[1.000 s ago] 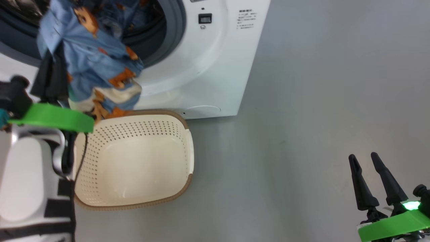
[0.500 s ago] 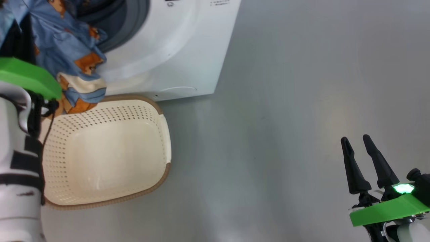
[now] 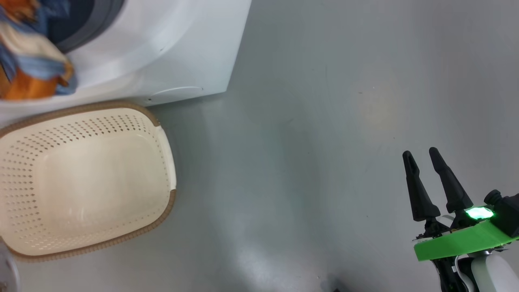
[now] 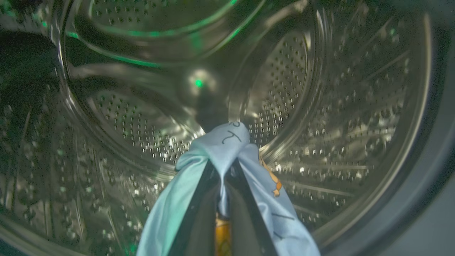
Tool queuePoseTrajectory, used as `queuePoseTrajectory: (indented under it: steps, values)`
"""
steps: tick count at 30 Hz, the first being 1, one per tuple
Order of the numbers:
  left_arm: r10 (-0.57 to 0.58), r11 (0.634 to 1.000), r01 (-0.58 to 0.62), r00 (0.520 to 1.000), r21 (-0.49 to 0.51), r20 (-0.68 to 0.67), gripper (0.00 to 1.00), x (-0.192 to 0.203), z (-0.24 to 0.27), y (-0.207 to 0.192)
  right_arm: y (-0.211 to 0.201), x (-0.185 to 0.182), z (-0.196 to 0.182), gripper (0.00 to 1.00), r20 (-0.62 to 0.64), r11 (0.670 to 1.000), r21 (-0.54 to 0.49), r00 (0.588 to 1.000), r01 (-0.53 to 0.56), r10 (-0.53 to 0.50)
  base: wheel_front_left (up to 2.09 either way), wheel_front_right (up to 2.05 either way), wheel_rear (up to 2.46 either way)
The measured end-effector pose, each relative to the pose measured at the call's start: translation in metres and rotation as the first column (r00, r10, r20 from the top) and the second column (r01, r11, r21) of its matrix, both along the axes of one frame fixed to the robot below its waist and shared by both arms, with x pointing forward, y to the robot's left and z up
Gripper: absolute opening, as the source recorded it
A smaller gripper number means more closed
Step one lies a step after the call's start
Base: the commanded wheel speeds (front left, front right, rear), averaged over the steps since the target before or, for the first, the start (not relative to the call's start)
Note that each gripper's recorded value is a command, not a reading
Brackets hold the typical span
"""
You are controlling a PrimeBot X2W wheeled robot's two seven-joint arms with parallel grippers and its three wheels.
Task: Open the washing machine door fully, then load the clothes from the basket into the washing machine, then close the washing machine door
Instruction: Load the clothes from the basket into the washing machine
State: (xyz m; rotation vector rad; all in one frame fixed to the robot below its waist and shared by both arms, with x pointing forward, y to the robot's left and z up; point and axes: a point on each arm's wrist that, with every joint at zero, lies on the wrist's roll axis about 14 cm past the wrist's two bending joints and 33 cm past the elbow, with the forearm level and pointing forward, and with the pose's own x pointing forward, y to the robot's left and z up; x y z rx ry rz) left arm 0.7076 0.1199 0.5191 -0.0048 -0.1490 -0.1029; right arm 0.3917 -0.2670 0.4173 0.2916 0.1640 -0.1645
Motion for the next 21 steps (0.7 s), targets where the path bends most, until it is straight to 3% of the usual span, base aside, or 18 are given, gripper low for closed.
queuePoseTrajectory:
  steps: [6,7,8,9,21]
  values:
    - [0.022,1.000,-0.020,0.991,-0.011,0.133,0.00,0.008,0.033,-0.003,-0.003,0.000,-0.007,1.00,-0.021,1.000,-0.003,1.000,0.011,-0.012,0.00,0.00,0.00]
    - [0.022,1.000,-0.021,0.992,-0.012,0.122,0.14,0.008,0.028,-0.003,-0.003,0.000,-0.008,1.00,-0.023,1.000,-0.002,1.000,0.011,-0.011,0.00,0.00,0.00]
    - [0.021,1.000,-0.020,0.994,-0.008,0.105,0.46,0.007,0.021,-0.003,-0.002,0.000,-0.008,1.00,-0.023,1.000,-0.002,1.000,0.010,-0.010,0.00,0.00,0.00]
    - [0.021,1.000,-0.020,0.996,-0.004,0.088,1.00,0.006,0.014,-0.003,-0.002,0.002,-0.008,1.00,-0.020,1.000,-0.001,1.000,0.008,-0.008,0.00,0.00,0.00]
    - [0.061,0.997,-0.060,0.998,-0.038,0.013,1.00,-0.009,-0.009,0.011,0.006,0.009,-0.005,1.00,-0.002,1.000,0.008,1.000,-0.021,0.021,0.00,0.00,0.00]
